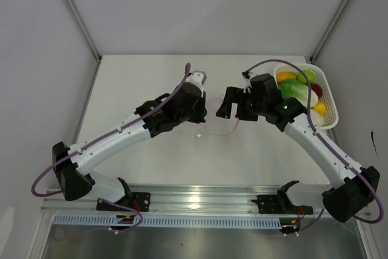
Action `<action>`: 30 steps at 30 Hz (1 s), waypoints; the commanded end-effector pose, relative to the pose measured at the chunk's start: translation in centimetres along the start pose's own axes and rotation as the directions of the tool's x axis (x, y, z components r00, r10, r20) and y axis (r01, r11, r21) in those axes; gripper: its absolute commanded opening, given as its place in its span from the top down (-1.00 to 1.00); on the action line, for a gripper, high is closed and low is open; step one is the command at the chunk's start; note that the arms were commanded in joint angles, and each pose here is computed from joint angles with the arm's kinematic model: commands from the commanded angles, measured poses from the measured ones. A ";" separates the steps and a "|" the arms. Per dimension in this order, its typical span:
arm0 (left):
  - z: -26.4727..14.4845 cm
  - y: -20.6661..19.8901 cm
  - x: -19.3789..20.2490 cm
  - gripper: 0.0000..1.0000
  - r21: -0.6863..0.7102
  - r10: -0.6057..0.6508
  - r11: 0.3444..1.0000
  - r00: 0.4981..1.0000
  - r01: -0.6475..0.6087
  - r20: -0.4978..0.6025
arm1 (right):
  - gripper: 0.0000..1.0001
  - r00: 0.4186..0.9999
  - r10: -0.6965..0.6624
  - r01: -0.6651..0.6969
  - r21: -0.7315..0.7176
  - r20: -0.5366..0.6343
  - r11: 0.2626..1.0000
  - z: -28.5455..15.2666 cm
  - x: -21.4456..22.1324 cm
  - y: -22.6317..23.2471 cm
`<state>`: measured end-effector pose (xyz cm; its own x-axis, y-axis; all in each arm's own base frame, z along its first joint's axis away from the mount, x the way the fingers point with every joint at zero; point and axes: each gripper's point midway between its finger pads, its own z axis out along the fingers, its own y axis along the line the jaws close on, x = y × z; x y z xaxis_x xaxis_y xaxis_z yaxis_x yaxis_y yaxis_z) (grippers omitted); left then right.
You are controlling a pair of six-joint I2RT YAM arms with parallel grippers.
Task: Place the food in the zip-top bag and seal the zipper
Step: Pick up the fake vegetable from the bin.
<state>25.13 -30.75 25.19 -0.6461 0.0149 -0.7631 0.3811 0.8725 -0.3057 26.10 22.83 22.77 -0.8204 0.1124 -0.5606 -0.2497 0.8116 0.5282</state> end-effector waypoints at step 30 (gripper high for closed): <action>4.4 -0.1 -4.9 0.99 -0.008 -0.049 0.999 0.997 0.050 0.063 | -0.99 0.975 -0.204 0.172 0.869 -0.085 0.464 -12.4 -13.9 -26.1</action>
<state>30.83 -32.05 25.87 -0.6333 -0.0436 -0.7726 0.3016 0.9056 -0.2983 36.61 -4.24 22.84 -0.7863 0.0122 -0.6177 0.2047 0.9485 -0.2418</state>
